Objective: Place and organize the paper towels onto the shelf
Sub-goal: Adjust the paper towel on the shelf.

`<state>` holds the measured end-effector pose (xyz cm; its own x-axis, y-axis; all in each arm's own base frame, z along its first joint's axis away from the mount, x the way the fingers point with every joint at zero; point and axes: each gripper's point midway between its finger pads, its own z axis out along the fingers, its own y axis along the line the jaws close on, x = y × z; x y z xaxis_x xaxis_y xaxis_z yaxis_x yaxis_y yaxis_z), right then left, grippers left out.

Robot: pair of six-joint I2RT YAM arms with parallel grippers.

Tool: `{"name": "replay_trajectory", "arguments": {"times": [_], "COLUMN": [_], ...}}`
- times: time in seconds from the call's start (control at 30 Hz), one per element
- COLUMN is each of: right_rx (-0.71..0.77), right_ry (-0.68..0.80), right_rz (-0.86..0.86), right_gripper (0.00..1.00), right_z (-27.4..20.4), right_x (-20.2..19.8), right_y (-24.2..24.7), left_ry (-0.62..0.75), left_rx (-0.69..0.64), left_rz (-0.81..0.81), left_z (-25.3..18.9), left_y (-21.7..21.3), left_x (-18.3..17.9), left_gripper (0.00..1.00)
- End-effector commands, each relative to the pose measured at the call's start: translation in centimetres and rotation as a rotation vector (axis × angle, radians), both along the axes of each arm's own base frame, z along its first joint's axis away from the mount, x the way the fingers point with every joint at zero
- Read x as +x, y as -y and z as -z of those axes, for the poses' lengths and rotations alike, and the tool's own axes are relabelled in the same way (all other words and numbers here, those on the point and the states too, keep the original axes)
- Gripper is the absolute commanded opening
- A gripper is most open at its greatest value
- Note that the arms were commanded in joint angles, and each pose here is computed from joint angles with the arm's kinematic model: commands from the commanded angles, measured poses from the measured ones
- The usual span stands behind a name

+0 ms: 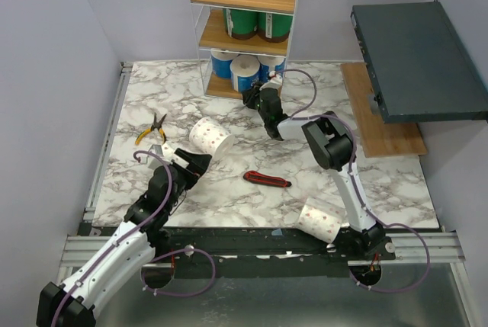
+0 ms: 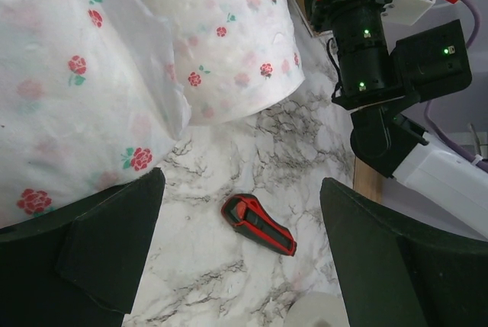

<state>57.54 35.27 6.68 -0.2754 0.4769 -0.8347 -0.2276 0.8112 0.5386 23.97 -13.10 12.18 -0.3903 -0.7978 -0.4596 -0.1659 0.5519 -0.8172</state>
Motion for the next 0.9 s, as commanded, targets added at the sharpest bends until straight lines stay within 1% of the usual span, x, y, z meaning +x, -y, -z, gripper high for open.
{"name": "replay_trajectory", "arguments": {"times": [0.0, 0.17, 0.27, 0.37, 0.5, 0.7, 0.87], "right_rx": [0.037, 0.033, 0.025, 0.03, 0.027, -0.09, -0.155], "right_ry": [0.14, 0.154, 0.106, 0.047, -0.021, -0.059, -0.098], "right_rz": [-0.081, -0.152, -0.199, -0.214, -0.231, -0.243, -0.238], "right_gripper": [0.34, 0.45, 0.49, 0.5, 0.51, 0.51, 0.53], "right_z": [-7.2, -9.8, -10.4, -11.0, -11.6, -13.4, -14.5], "right_x": [-1.4, -4.3, -6.1, -8.2, -12.2, -18.2, -21.2], "right_y": [-0.7, -2.0, -2.5, -2.0, -1.1, 0.7, 3.7], "left_ry": [-0.05, -0.03, -0.016, 0.001, 0.03, 0.05, 0.071], "left_rx": [0.053, 0.034, 0.027, 0.026, 0.03, 0.049, 0.06], "left_rz": [-0.038, -0.043, -0.045, -0.045, -0.055, -0.076, -0.076], "left_z": [1.6, 0.9, 0.4, -0.6, -1.7, -2.5, -4.0], "left_y": [-1.5, -1.7, -1.8, -2.0, -2.4, -3.1, -3.1], "left_x": [-0.7, -1.0, -1.2, -1.4, -1.6, -1.6, -1.2], "left_gripper": [0.94, 0.94, 0.94, 0.94, 0.96, 0.98, 0.98]}}
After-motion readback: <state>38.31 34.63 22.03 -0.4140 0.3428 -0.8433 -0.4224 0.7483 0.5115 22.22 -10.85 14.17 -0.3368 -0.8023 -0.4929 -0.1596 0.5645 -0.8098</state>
